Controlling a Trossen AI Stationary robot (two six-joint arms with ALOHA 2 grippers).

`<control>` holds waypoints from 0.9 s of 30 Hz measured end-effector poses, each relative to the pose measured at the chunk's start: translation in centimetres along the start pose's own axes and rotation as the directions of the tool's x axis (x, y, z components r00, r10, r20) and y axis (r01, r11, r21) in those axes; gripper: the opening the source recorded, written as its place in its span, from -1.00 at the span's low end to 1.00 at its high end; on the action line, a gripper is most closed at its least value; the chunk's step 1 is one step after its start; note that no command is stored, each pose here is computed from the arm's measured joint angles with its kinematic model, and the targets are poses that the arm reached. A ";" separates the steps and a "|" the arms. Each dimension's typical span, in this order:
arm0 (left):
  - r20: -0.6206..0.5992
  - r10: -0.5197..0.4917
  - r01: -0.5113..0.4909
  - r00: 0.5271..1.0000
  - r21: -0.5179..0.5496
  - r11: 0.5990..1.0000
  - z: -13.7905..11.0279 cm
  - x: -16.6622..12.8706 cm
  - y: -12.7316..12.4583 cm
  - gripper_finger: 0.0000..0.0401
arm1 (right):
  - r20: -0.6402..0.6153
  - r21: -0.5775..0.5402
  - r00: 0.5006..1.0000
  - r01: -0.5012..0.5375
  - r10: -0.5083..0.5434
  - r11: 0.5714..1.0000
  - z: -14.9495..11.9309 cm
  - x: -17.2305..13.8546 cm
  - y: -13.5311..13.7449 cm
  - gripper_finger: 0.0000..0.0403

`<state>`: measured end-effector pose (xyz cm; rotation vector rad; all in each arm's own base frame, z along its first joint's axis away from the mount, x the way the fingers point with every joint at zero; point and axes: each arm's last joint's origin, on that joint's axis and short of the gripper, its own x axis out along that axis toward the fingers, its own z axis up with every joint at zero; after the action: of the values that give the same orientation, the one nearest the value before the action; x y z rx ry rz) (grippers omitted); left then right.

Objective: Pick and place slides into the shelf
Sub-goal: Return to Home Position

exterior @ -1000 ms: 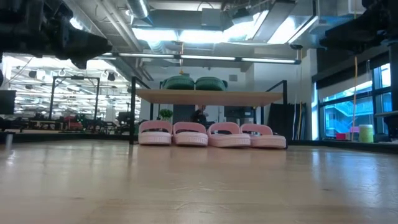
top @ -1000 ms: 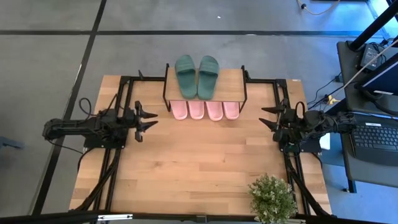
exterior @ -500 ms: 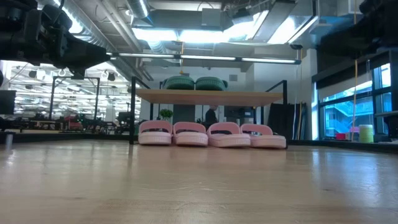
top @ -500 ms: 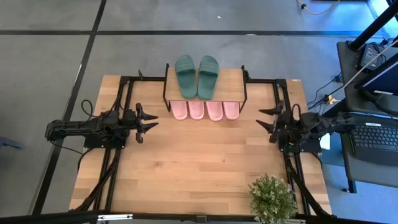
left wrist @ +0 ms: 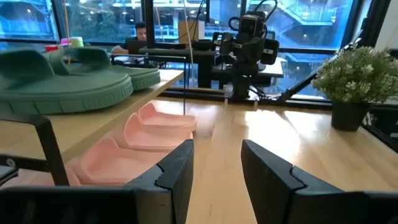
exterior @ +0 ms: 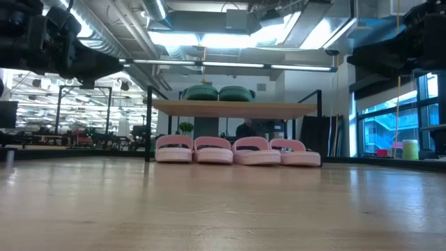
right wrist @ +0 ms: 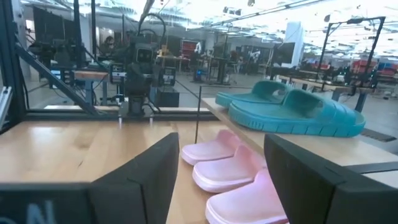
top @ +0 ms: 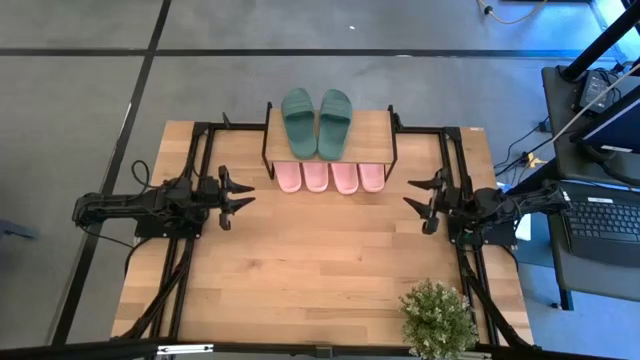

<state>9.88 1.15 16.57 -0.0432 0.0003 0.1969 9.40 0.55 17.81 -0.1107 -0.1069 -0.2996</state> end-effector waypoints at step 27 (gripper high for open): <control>0.001 0.000 0.000 1.000 0.027 1.000 0.0 0.0 0.0 -0.36 | -0.053 -0.005 0.999 -0.007 0.007 1.000 -0.6 0.0 0.1 0.17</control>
<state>9.90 1.15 16.59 -0.0157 0.0017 0.1969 9.49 0.57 17.25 -0.1085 -0.0531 -0.2957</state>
